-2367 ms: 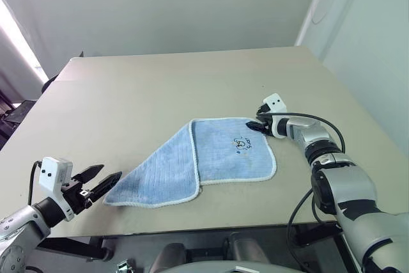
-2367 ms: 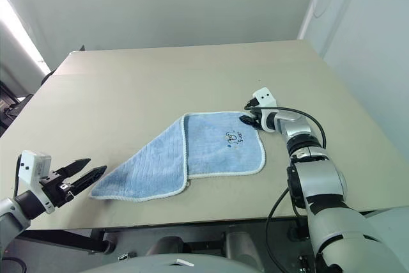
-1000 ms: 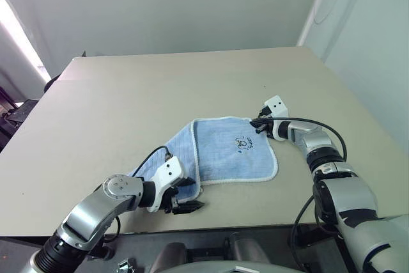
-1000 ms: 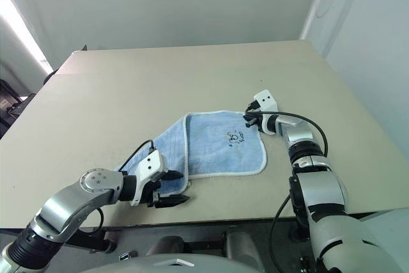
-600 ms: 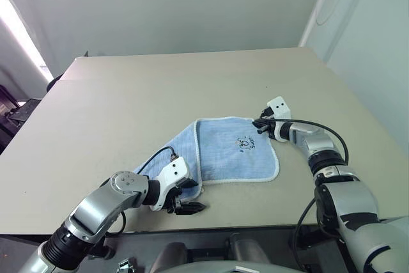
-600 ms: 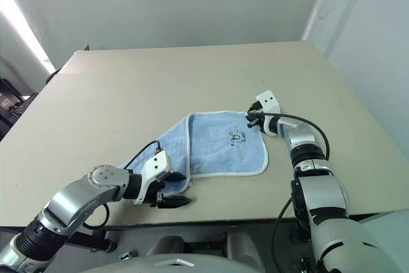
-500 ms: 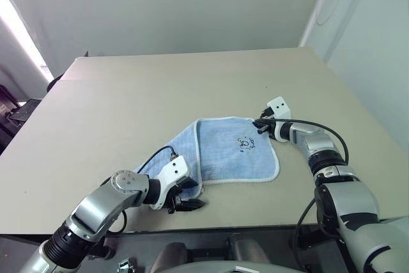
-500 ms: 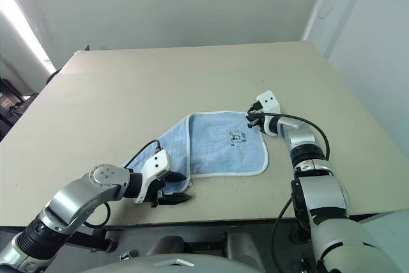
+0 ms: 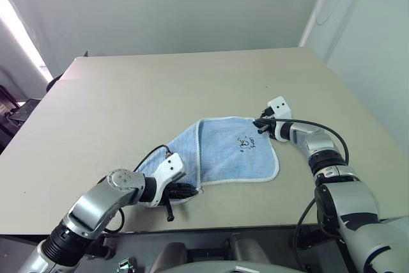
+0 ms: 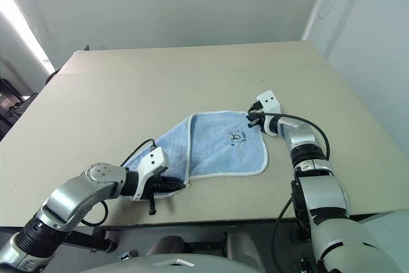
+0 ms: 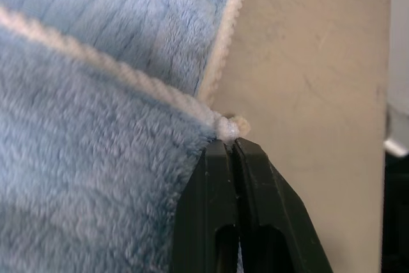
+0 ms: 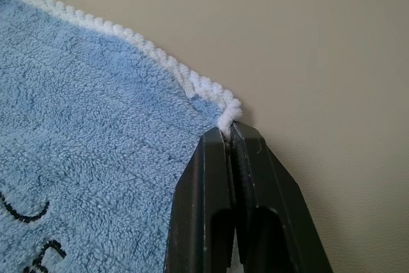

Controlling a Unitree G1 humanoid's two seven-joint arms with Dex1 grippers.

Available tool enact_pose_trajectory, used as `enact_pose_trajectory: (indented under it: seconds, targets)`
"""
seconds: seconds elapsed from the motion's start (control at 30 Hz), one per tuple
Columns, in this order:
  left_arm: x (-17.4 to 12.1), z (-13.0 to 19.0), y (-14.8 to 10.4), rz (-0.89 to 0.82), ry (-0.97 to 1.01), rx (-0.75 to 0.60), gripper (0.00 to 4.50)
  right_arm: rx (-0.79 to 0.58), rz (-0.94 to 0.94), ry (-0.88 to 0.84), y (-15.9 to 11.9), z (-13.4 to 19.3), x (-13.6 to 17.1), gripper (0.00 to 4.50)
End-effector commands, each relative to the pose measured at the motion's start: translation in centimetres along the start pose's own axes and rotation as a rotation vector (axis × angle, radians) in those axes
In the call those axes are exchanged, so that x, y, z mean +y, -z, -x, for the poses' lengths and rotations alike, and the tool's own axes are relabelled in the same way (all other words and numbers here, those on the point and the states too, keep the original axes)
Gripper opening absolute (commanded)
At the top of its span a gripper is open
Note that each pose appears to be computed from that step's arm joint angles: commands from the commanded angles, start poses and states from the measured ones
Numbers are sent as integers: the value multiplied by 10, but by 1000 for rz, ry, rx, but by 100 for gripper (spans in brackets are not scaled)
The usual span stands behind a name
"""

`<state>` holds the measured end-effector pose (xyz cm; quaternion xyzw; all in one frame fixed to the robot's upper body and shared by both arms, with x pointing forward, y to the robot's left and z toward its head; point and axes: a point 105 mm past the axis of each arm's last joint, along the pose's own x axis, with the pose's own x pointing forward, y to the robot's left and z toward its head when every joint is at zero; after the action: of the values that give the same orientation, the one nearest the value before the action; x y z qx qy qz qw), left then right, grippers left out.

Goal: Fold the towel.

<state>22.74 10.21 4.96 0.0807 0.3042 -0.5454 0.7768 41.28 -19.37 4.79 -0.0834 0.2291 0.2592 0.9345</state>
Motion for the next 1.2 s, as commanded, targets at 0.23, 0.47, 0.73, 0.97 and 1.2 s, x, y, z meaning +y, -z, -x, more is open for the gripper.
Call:
enact_pose_trajectory:
  seconds: [0.23,0.47,0.73,0.97,1.2]
  targets:
    - [36,121,-52,76,-157,-302,1,-157,2,59,-24,16,-17,0]
    - [58,177,-63,83,-262,-354,1,-185,8,68,-38,19,-24,0]
    - [68,147,-47,100,-284,-344,1,-201,32,47,-43,17,-20,0]
    - [149,175,-80,38,-621,-522,1,-396,103,37,-88,29,-20,0]
    - [205,199,-143,-76,-879,-766,1,-620,225,141,-147,45,-23,0]
